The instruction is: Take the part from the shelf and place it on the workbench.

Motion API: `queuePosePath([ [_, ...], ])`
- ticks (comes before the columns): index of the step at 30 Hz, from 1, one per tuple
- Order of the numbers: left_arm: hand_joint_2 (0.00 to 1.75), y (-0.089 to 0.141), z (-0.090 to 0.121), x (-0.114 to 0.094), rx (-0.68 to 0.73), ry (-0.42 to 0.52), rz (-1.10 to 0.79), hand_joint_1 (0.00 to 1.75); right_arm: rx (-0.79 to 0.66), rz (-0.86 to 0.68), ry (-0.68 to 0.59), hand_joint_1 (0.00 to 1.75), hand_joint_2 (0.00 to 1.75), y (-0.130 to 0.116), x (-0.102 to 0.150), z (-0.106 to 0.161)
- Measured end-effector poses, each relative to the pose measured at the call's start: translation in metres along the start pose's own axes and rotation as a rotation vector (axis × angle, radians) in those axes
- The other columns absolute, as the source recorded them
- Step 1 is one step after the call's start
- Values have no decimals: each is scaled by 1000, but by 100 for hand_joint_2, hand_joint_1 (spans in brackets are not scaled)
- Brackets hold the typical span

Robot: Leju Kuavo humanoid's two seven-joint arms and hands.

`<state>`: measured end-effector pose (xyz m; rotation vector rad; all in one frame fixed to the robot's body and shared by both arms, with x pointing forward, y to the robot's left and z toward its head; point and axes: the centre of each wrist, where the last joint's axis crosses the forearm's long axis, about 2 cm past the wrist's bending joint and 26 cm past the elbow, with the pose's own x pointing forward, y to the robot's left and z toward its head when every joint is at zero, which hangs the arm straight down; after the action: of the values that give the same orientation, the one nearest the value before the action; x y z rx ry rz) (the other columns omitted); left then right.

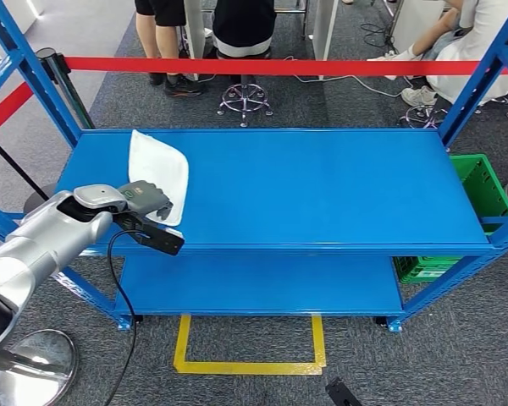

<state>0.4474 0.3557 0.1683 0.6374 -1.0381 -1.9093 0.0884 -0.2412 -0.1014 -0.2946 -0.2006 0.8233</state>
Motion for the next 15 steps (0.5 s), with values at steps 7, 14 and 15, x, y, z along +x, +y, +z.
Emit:
queuePosePath([
  [7,175,-1,1,-2,8,6,-2,175,0,0,0,0,175,0,0,0],
  [14,175,-2,2,-4,12,12,-1,175,0,0,0,0,175,0,0,0],
  [15,175,-2,2,-4,12,13,0,175,0,0,0,0,175,0,0,0],
])
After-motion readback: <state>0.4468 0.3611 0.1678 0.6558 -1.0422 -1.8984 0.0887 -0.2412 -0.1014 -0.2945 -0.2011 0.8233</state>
